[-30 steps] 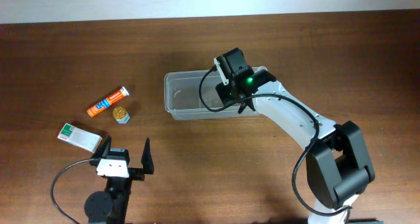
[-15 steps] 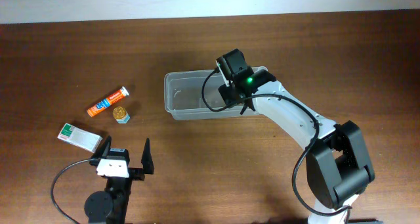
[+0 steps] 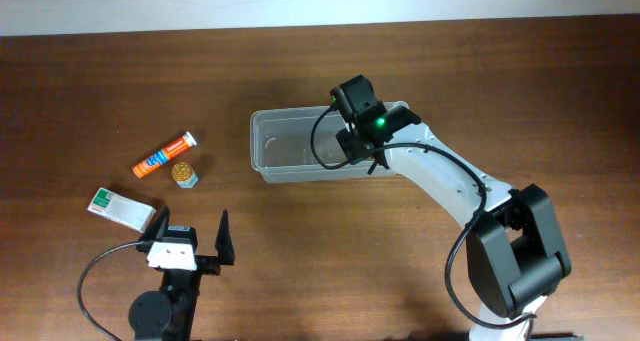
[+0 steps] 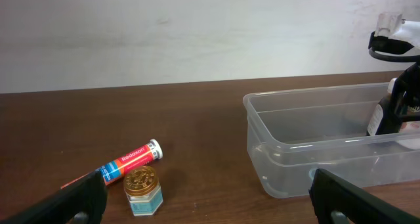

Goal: Pack container
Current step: 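Lower the brown bottle into the container beside the spray bottle, release, then raise the right gripper up and away from the container, then move the left gripper down toward the white-green Panadol box, then grasp the Panadol box with the left gripper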

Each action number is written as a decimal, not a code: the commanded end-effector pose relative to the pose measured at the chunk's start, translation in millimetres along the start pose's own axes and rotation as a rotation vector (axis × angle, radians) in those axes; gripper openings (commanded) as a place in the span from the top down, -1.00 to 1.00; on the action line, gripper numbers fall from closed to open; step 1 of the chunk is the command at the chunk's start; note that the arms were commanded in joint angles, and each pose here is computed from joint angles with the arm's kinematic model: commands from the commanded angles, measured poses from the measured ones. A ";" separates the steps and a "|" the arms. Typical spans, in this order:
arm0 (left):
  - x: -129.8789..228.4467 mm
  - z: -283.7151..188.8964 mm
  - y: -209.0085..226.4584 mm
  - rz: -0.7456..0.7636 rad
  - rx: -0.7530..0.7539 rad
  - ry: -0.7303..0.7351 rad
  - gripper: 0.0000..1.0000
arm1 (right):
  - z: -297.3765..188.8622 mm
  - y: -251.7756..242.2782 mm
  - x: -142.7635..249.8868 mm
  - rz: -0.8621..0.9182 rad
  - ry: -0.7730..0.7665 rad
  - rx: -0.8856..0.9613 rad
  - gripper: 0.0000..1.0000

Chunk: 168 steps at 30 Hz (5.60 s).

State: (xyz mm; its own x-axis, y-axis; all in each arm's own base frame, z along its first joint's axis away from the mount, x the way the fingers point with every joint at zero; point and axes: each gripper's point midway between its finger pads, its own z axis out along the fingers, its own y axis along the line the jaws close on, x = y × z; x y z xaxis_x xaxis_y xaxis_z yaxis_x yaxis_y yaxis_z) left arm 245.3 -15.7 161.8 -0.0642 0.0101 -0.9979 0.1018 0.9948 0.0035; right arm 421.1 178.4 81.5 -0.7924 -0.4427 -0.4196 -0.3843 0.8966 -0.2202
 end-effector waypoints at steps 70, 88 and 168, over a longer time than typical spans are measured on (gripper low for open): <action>-39.2 -5.6 -24.2 -0.035 0.147 -0.153 -0.99 | -145.6 -202.9 36.0 0.764 -0.028 0.018 -0.97; -154.7 -53.2 -40.4 -0.059 0.224 -0.252 -0.99 | -145.6 -202.8 35.9 0.765 -0.028 0.017 -0.97; 146.2 36.2 181.0 -0.942 -0.907 1.109 -0.99 | -145.6 -202.9 36.0 0.765 -0.028 0.018 -0.97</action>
State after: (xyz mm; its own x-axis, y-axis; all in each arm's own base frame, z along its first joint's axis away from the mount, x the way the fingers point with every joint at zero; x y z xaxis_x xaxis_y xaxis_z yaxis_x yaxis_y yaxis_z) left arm 297.0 162.5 32.9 -0.4113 -0.8904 -0.1950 -0.8897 0.4387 -0.1267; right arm 400.8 -18.0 238.1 -0.8257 0.2924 -0.4824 0.2694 0.9557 0.1182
